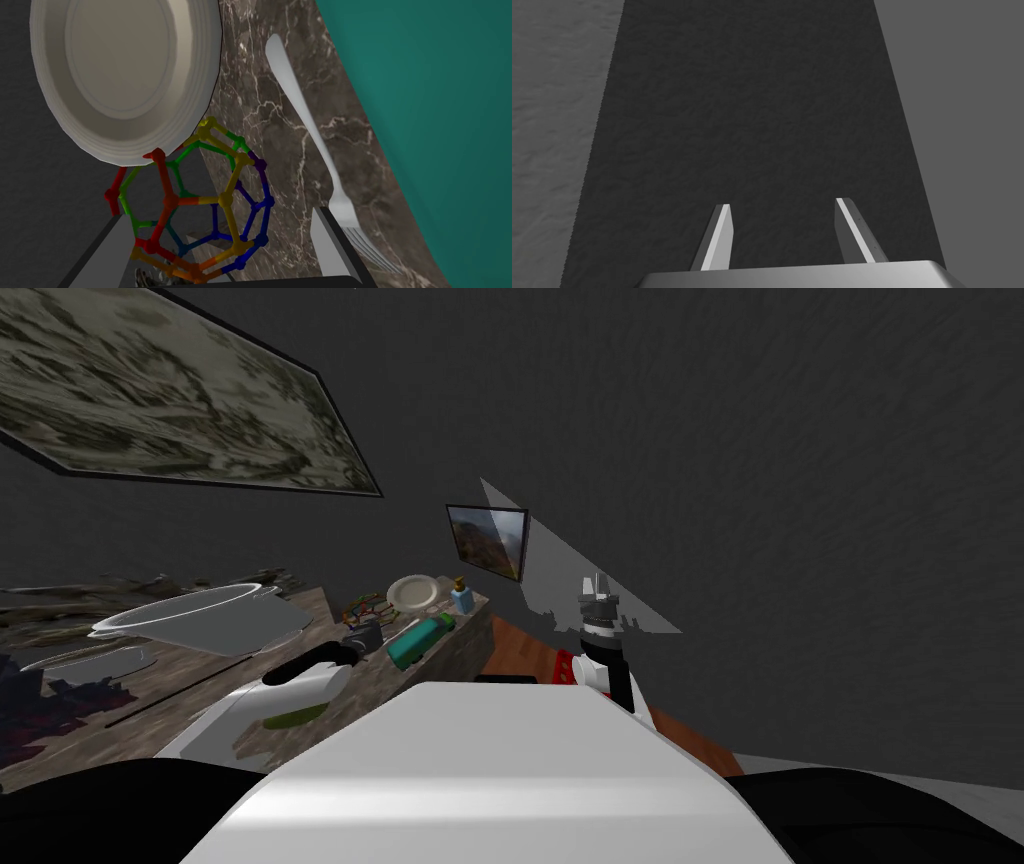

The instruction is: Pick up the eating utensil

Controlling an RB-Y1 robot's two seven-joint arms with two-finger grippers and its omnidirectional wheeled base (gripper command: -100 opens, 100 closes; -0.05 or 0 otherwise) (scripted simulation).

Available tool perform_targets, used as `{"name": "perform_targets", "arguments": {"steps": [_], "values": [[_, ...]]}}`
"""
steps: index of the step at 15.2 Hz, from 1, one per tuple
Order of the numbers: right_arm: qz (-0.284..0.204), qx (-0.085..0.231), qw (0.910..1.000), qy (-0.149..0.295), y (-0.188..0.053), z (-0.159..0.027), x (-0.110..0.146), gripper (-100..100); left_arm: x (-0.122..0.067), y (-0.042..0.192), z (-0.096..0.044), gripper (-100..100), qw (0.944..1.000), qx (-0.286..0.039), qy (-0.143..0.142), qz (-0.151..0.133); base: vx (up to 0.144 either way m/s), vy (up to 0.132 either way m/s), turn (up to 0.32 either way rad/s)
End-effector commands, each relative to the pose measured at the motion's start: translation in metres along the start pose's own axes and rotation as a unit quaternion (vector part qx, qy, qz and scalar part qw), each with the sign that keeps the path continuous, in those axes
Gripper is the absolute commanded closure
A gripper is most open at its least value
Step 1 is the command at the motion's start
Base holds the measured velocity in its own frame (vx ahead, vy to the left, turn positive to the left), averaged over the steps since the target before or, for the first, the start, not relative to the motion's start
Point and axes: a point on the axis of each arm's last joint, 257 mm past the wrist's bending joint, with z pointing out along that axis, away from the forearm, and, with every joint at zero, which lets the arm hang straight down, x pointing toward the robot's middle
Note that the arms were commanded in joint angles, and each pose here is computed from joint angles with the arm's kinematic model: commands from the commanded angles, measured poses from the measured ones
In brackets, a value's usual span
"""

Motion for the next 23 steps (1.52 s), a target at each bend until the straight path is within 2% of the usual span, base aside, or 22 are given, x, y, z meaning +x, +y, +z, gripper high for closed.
{"name": "perform_targets", "arguments": {"steps": [1,2,5,6,8,9,12,13,15,16,18,19,21,23], "values": [[0.000,0.000,1.0000,0.000,0.000,0.000,0.000,0,-0.009,0.012,-0.001,-100,0.9996,-0.025,-0.008,-0.004,0.037,-0.013,-0.034],[0.000,0.000,1.0000,0.000,0.000,0.000,0.000,0,-0.021,0.015,-0.002,-100,0.9991,-0.037,-0.016,-0.014,0.048,-0.013,-0.098],[0.000,0.000,1.0000,0.000,0.000,0.000,0.000,0,-0.023,0.026,-0.003,-100,0.9980,-0.058,-0.021,-0.014,0.031,-0.006,-0.031],[0.000,0.000,1.0000,0.000,0.000,0.000,0.000,0,-0.035,0.032,-0.005,-100,0.9964,-0.076,-0.030,-0.025,0.030,-0.008,-0.059],[0.000,0.000,1.0000,0.000,0.000,0.000,0.000,0,-0.037,0.039,-0.006,-100,0.9950,-0.091,-0.034,-0.025,0.038,-0.011,-0.065],[0.000,0.000,1.0000,0.000,0.000,0.000,0.000,0,-0.048,0.042,-0.008,-100,0.9933,-0.102,-0.041,-0.035,0.040,-0.011,-0.066],[0.000,0.000,1.0000,0.000,0.000,0.000,0.000,0,-0.050,0.053,-0.010,-100,0.9908,-0.122,-0.046,-0.036,0.032,-0.005,-0.039],[0.000,0.000,1.0000,0.000,0.000,0.000,0.000,0,-0.060,0.058,-0.014,-100,0.9877,-0.139,-0.054,-0.046,0.028,-0.011,-0.065],[0.000,0.000,1.0000,0.000,0.000,0.000,0.000,0,-0.062,0.065,-0.016,-100,0.9855,-0.153,-0.058,-0.047,0.035,-0.008,-0.061],[0.000,0.000,1.0000,0.000,0.000,0.000,0.000,0,-0.071,0.070,-0.019,-100,0.9822,-0.167,-0.065,-0.057,0.038,-0.001,-0.077],[0.000,0.000,1.0000,0.000,0.000,0.000,0.000,0,-0.073,0.077,-0.022,-100,0.9792,-0.182,-0.069,-0.058,0.040,0.001,-0.052],[0.000,0.000,1.0000,0.000,0.000,0.000,0.000,0,-0.081,0.081,-0.026,-100,0.9756,-0.194,-0.075,-0.068,0.046,-0.009,-0.070],[0.000,0.000,1.0000,0.000,0.000,0.000,0.000,0,-0.082,0.089,-0.030,-100,0.9720,-0.210,-0.079,-0.069,0.041,-0.004,-0.049],[0.000,0.000,1.0000,0.000,0.000,0.000,0.000,0,-0.091,0.097,-0.036,-100,0.9653,-0.233,-0.088,-0.079,0.038,0.001,-0.070]]}}
